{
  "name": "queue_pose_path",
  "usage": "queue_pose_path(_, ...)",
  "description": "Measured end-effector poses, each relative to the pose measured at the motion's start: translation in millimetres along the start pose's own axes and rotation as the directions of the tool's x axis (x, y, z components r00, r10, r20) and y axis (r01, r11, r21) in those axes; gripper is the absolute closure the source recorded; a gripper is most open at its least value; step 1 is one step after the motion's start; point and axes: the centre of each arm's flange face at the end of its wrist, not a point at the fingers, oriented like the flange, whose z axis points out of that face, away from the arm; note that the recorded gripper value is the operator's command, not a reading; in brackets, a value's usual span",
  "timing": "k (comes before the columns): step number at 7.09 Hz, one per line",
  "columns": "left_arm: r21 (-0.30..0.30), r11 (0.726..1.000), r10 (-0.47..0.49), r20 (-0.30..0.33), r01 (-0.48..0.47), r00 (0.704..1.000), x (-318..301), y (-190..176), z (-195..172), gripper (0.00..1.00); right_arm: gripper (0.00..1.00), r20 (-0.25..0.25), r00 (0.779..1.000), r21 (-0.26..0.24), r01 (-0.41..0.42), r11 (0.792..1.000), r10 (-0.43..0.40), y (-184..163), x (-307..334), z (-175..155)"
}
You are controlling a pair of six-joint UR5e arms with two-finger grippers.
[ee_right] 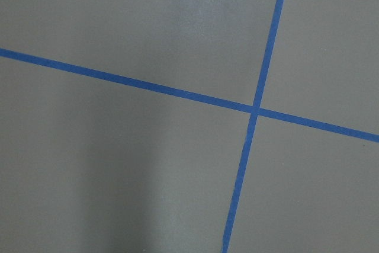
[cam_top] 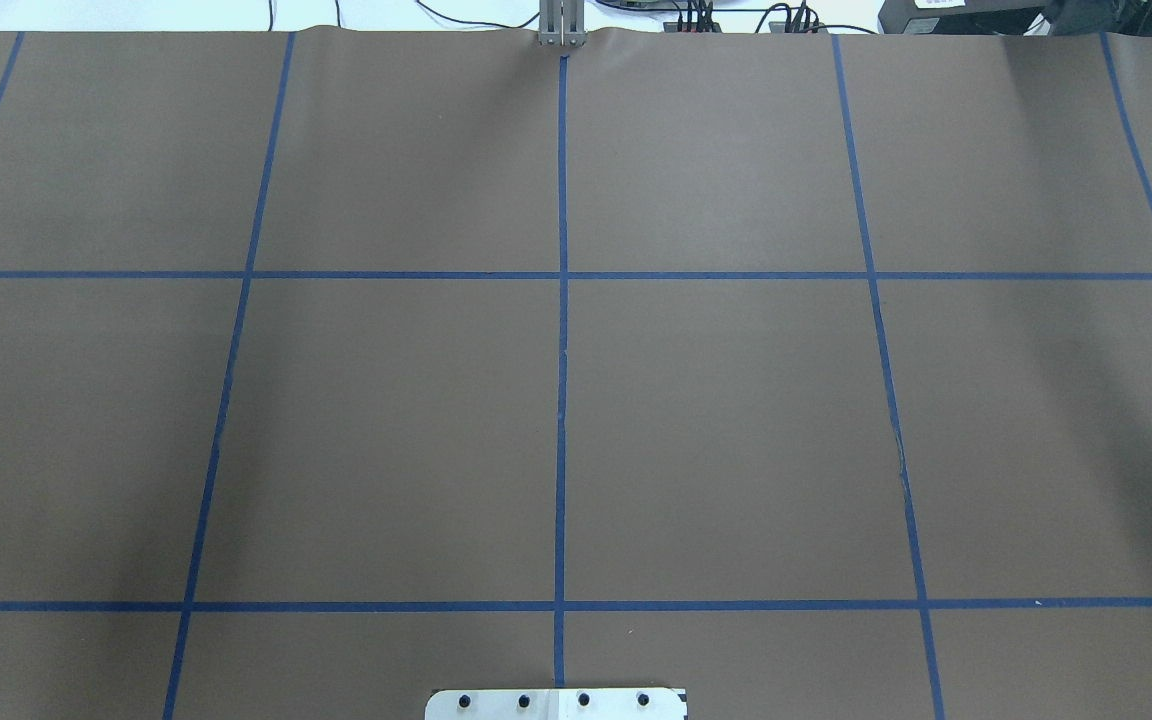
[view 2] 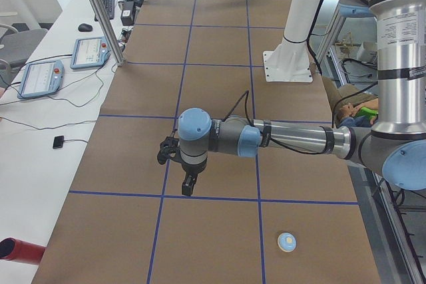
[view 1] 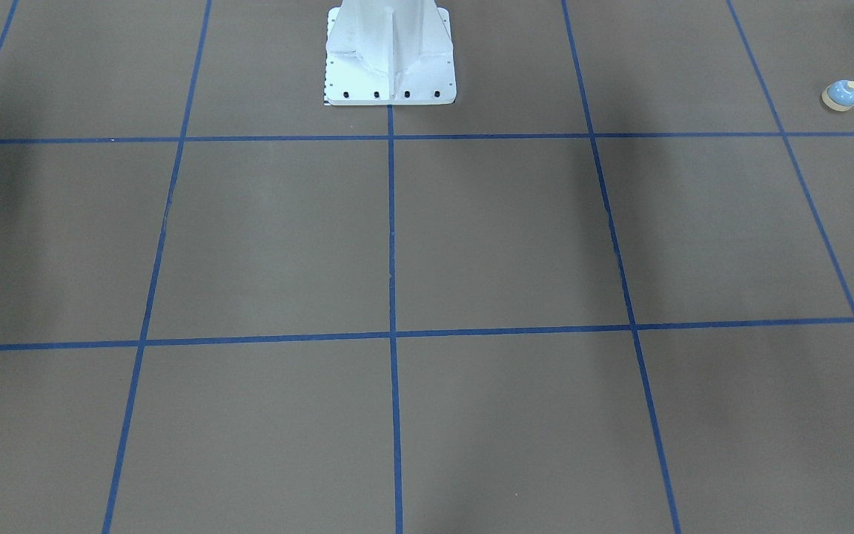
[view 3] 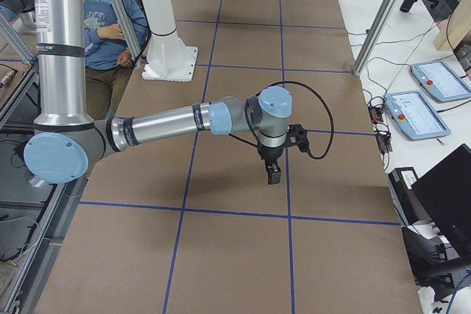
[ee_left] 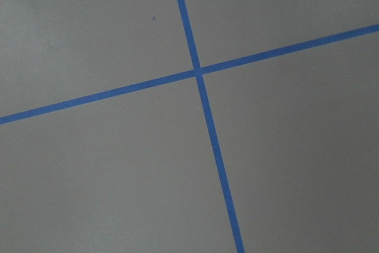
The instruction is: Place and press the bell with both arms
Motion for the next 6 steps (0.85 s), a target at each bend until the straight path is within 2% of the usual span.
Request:
queue_pose_path(3, -0.011, 1.000, -0.015, -0.043, 0.014, 0.999, -1.8, 16.8, 8.6, 0.00, 0.00, -0.017, 0.999, -0.012, 0.050, 0.999, -0.051, 2.8, 1.4, 2.8)
queue_pose_path(6, -0.019, 0.999, -0.029, -0.048, 0.028, 0.998, -3.0, 25.2, 12.3, 0.01, 0.00, 0.005, 0.999, -0.010, 0.046, 0.999, -0.046, 5.2, -0.3, 4.5)
